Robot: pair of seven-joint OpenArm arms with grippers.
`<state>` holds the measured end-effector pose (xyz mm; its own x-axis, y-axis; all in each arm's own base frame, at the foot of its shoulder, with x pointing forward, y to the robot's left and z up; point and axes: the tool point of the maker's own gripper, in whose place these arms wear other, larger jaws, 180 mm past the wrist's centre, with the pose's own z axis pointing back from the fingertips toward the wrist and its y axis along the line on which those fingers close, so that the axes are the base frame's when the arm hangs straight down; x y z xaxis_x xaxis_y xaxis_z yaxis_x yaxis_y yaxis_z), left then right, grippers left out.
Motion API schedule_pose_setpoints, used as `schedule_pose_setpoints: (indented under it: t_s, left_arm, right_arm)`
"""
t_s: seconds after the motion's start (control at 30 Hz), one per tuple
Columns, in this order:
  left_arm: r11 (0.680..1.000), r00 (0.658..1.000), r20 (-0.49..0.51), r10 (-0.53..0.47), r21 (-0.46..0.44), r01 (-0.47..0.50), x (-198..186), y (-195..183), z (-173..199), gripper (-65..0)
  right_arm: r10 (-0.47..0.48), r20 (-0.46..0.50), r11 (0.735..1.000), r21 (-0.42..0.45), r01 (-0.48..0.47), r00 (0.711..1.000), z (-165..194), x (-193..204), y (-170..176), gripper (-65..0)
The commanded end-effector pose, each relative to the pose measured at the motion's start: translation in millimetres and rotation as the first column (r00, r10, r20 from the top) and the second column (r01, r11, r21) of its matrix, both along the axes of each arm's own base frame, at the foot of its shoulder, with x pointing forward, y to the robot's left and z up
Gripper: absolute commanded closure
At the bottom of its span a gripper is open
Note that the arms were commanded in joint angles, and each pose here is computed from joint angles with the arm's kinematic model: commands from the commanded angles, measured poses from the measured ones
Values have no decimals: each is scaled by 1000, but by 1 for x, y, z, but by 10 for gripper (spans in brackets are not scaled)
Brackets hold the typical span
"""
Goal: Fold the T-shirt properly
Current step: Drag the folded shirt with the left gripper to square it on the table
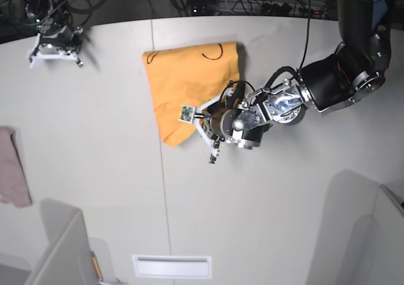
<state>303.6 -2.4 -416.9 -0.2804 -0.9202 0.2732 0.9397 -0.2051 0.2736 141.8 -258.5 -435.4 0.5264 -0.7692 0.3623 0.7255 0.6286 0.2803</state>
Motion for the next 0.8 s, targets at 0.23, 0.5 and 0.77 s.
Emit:
schedule_pose_setpoints:
  t_s: [0.23,0.5,0.77]
  left_arm:
    - [1000,999,31,7,17,-8,18,-6,3,0]
    - [1000,999,31,10,17,-10,19,-6,4,0]
    - [1000,999,48,4,12,-5,23,-9,10,-204]
  right_arm:
    - [10,34,1000,-26,-9,999,9,9,-5,0]
    - [12,35,1000,-26,-11,999,9,10,-5,0]
    - [27,42,999,-21,-26,999,10,15,-1,0]
